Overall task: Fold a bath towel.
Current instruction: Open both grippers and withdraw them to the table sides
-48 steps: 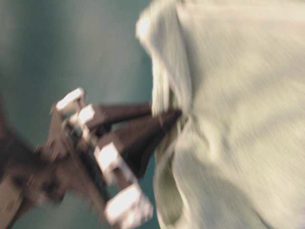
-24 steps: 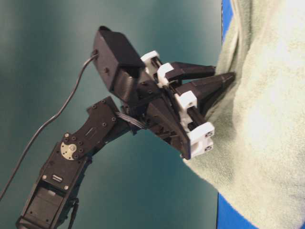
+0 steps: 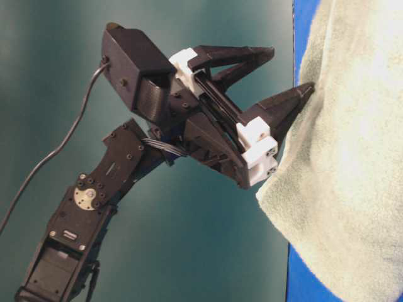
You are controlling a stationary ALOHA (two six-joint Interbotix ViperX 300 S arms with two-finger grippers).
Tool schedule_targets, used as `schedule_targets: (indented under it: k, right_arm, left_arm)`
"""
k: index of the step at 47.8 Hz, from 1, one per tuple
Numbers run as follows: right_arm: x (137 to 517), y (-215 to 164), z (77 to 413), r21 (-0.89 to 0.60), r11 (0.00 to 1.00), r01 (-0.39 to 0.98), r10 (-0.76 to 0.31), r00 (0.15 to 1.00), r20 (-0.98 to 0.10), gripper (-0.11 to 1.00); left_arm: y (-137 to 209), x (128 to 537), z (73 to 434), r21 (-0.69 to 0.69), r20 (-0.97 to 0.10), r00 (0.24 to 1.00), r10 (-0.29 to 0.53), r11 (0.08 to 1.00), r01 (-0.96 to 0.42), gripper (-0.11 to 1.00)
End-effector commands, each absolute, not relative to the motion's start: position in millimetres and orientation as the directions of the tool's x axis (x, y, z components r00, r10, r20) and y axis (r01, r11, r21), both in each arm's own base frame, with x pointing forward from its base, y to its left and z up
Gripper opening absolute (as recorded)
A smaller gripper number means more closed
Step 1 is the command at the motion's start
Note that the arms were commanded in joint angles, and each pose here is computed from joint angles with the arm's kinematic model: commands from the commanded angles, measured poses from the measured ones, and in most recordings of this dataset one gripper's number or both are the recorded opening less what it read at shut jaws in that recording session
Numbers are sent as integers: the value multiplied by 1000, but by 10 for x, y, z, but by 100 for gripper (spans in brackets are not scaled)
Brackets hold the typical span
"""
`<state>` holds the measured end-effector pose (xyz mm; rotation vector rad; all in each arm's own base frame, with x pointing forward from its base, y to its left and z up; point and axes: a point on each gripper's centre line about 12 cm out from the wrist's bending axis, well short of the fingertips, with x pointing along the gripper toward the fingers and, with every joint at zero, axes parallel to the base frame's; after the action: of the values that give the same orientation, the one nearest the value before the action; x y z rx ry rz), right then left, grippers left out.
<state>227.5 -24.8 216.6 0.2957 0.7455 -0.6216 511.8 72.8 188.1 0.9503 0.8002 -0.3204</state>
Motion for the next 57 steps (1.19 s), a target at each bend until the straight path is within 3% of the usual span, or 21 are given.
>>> schedule_targets:
  k: [1, 9, 20, 35, 46, 57]
  right_arm:
    - [2288, -248, 2231, 44, 787, 616, -420, 586, -693, 63]
    - [2305, -246, 2326, 56, 806, 589, -416, 631, -655, 63]
    - [2423, -185, 2560, 61, 890, 452, -356, 773, -525, 63]
    - [2380, -142, 2935, 12, 948, 317, -295, 894, -337, 63]
    - [2166, -138, 3125, -5, 965, 264, -258, 938, -232, 62]
    - [1904, -180, 3107, -16, 966, 257, -256, 950, -177, 62]
  left_arm:
    - [723, 5038, 2324, 644, -668, 737, 100, 574, 506, 79]
    - [547, 4763, 2768, 662, -589, 803, 85, 621, 420, 77]
    - [256, 4258, 3155, 581, -430, 901, 50, 780, 234, 75]
    - [-9, 3482, 3335, 301, -186, 983, -2, 952, 59, 74]
    - [-111, 2852, 3441, 142, -69, 997, -37, 989, 47, 74]
    - [-96, 2301, 3356, 51, -6, 999, -40, 998, 41, 74]
